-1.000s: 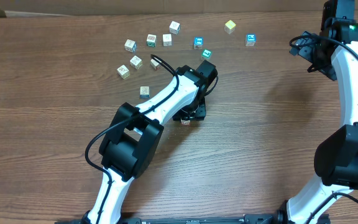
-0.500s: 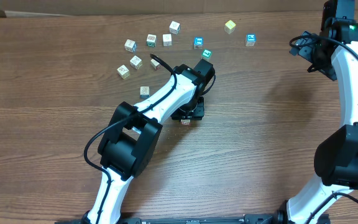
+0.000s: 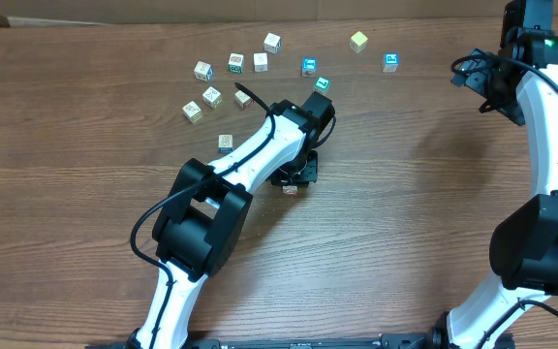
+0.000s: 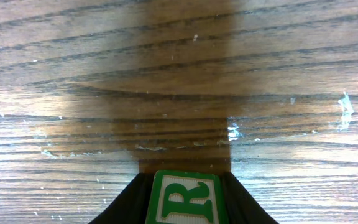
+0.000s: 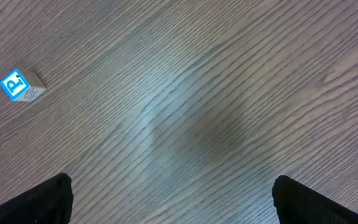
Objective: Form a tower
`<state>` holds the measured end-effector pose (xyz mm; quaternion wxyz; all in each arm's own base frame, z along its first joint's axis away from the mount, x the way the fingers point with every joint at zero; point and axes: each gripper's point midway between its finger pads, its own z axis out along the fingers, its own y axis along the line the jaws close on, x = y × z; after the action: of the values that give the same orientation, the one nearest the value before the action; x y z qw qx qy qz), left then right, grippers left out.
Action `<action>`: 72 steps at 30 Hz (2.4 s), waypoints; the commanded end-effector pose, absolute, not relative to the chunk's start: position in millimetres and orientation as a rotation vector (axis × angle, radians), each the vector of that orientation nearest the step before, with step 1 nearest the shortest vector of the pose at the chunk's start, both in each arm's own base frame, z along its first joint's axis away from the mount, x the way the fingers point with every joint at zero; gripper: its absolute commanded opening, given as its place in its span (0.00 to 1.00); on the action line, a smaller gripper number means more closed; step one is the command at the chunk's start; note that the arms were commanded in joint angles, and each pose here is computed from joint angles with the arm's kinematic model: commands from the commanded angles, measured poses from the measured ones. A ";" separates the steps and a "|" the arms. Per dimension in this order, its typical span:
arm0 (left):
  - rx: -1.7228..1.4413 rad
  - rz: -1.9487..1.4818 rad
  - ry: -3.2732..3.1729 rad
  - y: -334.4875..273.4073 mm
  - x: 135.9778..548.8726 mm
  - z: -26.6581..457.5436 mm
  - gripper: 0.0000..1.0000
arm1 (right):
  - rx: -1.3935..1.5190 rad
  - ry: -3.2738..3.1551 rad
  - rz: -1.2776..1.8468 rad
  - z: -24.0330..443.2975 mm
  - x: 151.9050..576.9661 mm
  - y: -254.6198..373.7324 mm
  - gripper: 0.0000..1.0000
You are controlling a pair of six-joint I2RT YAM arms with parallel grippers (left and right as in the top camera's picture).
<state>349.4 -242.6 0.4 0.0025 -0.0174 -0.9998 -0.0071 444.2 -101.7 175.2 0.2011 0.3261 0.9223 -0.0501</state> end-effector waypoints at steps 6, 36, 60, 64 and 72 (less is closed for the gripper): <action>0.155 -0.097 -3.098 -230.5 342.2 -19.2 0.23 | 0.911 2.561 -0.141 180.1 445.2 -103.1 1.00; 0.128 -0.070 -3.135 -234.2 351.3 -19.6 0.67 | 0.911 2.561 -0.141 180.1 445.2 -103.1 1.00; 0.090 0.134 -3.383 -224.8 452.2 76.8 0.99 | 0.911 2.561 -0.141 180.1 445.2 -103.1 1.00; 0.122 0.037 -3.427 -191.8 470.7 90.8 0.98 | 0.911 2.561 -0.141 180.1 445.2 -103.1 1.00; 0.188 -0.109 -3.258 -133.3 446.1 66.1 0.91 | 0.911 2.561 -0.141 180.1 445.2 -103.1 1.00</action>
<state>454.8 -155.1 79.3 -0.0869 0.0677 -0.9939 -0.0086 444.2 -101.7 175.2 0.2012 0.3261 0.9223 -0.0503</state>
